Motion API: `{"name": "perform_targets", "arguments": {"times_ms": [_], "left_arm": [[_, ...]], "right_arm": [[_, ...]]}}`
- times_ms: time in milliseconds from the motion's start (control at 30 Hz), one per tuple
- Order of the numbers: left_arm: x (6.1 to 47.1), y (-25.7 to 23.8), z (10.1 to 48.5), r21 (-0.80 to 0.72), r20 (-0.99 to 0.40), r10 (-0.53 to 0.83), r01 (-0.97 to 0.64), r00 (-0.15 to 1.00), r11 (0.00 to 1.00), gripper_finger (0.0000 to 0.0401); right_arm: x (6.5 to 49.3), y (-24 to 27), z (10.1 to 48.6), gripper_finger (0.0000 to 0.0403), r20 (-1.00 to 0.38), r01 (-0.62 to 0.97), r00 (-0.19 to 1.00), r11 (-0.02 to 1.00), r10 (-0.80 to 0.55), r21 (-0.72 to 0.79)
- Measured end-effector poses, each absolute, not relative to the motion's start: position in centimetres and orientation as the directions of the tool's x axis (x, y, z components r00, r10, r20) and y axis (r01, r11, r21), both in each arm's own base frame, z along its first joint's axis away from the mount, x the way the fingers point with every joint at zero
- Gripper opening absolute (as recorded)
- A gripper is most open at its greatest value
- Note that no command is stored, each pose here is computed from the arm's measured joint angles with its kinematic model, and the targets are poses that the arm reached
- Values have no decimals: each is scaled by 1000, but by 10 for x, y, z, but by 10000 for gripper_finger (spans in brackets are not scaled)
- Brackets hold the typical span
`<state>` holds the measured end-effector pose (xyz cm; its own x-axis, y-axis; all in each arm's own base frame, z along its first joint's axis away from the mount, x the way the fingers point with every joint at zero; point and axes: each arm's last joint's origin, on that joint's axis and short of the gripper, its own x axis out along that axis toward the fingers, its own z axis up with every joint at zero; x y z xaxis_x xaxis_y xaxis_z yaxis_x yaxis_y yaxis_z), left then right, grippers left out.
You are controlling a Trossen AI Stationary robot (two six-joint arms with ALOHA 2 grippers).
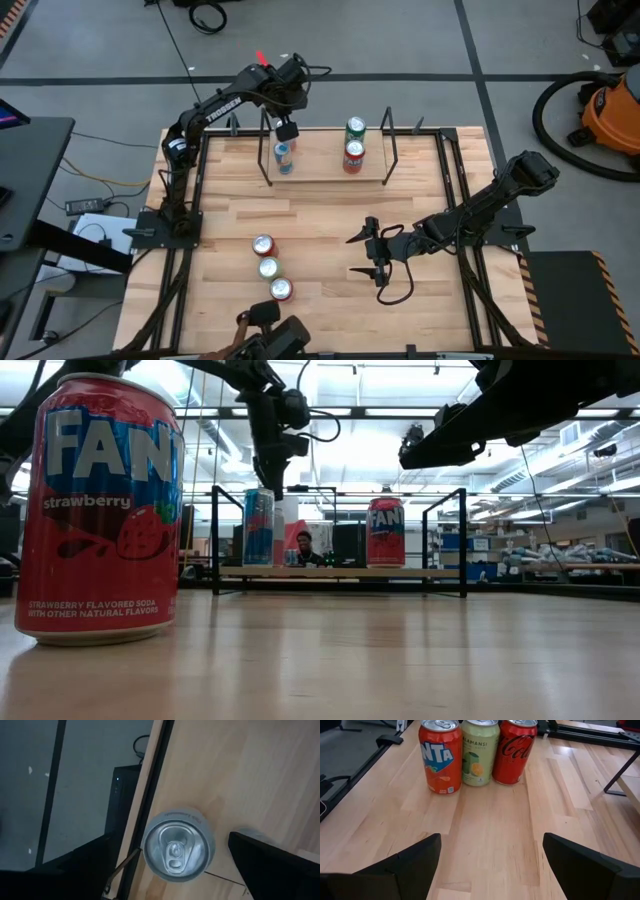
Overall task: Place canned beverage on shelf
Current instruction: Put the red-black soda can on the shelf
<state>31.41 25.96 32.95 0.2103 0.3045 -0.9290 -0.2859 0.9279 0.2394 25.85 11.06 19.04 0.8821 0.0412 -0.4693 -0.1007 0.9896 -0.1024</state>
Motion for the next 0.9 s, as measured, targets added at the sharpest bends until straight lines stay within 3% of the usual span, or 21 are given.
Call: {"name": "perform_targets", "arguments": {"times_ms": [900], "left_arm": [[311, 239, 340, 221, -949, 265, -240, 171, 945, 389]], "right_arm": [[258, 111, 190, 362, -470, -100, 882, 990, 40, -103]]}}
